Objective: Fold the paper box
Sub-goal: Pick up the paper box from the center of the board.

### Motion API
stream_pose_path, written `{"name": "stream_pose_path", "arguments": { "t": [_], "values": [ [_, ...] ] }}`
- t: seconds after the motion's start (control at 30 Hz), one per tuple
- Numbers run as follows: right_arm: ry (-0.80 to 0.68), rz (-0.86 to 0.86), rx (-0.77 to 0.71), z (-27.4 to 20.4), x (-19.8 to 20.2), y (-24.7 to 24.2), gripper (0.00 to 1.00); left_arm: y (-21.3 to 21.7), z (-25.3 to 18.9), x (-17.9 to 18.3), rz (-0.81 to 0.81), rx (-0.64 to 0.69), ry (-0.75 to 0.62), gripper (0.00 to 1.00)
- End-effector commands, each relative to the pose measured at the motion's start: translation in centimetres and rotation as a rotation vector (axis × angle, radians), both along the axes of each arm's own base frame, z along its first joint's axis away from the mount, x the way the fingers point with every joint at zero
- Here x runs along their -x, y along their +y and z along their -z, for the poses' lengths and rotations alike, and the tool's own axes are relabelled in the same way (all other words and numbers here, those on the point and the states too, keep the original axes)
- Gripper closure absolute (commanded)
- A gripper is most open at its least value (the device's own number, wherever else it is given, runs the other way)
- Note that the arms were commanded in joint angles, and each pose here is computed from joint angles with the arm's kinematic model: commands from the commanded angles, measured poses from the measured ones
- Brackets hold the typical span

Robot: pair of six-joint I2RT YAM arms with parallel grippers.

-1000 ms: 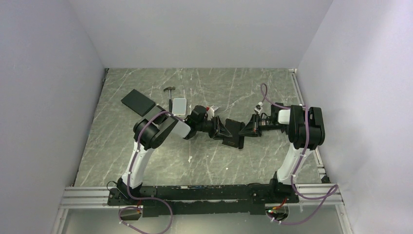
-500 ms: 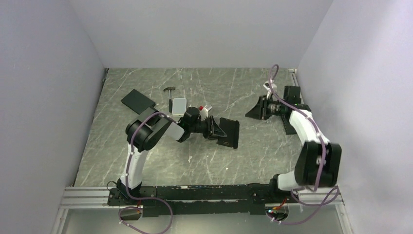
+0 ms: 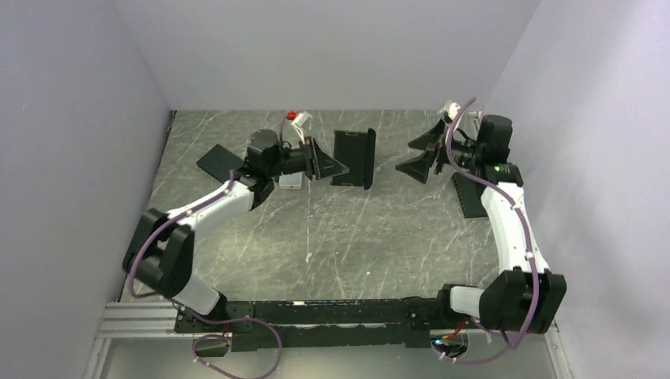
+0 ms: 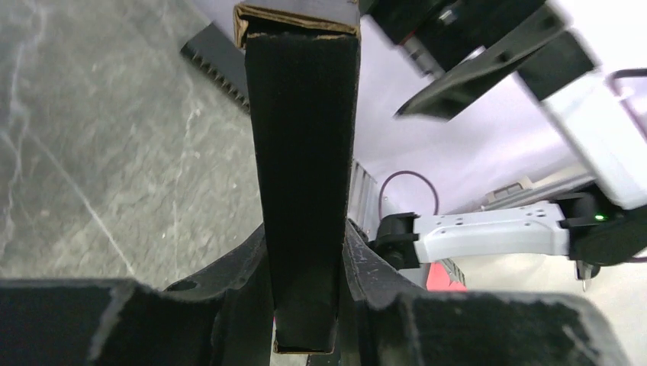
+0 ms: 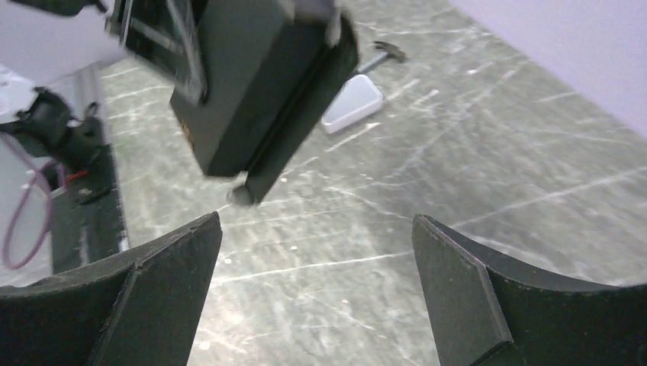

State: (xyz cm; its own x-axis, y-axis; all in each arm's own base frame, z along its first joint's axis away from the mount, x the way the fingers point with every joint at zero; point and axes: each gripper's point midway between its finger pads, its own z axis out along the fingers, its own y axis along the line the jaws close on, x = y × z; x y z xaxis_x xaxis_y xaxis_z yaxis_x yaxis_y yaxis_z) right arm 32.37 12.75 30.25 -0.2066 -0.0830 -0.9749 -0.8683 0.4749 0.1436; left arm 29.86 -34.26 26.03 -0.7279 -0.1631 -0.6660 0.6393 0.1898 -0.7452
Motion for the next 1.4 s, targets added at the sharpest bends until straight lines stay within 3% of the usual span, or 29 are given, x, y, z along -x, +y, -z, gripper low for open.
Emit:
{"name": "stream_pose_path", "arguments": {
  "t": [0.0, 0.23, 0.37, 0.7, 1.37],
  "values": [
    [-0.244, -0.224, -0.028, -3.9, 5.5, 2.0, 0.0, 1.6, -6.3, 2.5, 0.076, 0.076, -0.163, 0.95],
    [-0.635, -0.403, 0.17, -2.1, 8.8, 2.9, 0.01, 2.7, -12.1, 6.0, 0.176, 0.176, -0.25, 1.0],
    [-0.627, -0.419, 0.181, -2.7, 8.5, 4.4, 0.04, 3.0, -13.9, 6.4, 0.159, 0.209, -0.264, 1.0],
    [-0.567, -0.412, 0.1, -5.3, 8.9, 7.1, 0.29, 3.3, -17.2, 7.1, 0.162, 0.324, -0.276, 1.0],
    [-0.551, -0.406, 0.043, -7.8, 9.7, 8.5, 0.58, 2.4, -16.6, 6.6, 0.186, 0.374, -0.226, 1.0]
  ]
}}
